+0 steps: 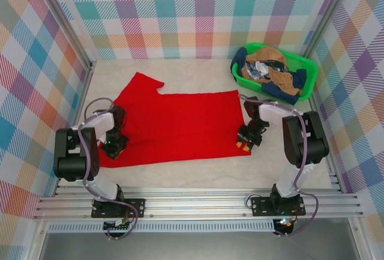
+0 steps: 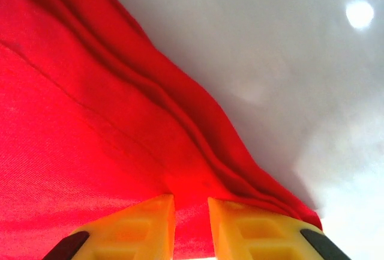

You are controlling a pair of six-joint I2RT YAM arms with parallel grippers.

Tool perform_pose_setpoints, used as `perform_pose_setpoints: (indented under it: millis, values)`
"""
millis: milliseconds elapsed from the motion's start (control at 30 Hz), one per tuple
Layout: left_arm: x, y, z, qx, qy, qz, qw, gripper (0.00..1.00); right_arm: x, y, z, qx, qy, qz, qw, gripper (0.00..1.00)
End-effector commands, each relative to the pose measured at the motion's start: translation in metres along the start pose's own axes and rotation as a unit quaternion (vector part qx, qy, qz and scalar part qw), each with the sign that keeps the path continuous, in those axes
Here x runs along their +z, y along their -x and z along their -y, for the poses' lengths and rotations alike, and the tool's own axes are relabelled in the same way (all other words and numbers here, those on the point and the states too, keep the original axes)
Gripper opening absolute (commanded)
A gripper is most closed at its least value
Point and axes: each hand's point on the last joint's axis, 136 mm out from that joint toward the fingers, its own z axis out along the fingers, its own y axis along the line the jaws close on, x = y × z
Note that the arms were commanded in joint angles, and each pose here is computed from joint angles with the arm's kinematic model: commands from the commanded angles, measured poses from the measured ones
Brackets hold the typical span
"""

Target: Fold and stack the t-shirts

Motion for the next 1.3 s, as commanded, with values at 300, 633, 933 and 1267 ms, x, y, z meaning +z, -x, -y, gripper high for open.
perform_pose_setpoints:
  millis: [300,633,933,1267]
  values:
    - [-0.057,-0.011,0.014,0.047,-0.082,0.049,0.994,0.38,-0.024,-0.024,0.027,0.035,-0.003,0.039,0.999,0.32]
    - [-0.048,-0.049,0.048,-0.007,-0.172,-0.051,0.984,0.43,-0.056,-0.005,-0.009,-0.023,0.046,0.078,0.996,0.39]
    - [-0.044,-0.058,0.062,-0.025,-0.189,-0.065,0.980,0.41,-0.054,-0.005,-0.024,-0.036,0.077,0.069,0.994,0.39]
    - [-0.042,-0.049,0.070,0.001,-0.179,-0.045,0.983,0.09,-0.056,-0.006,-0.021,-0.036,0.076,0.075,0.994,0.38]
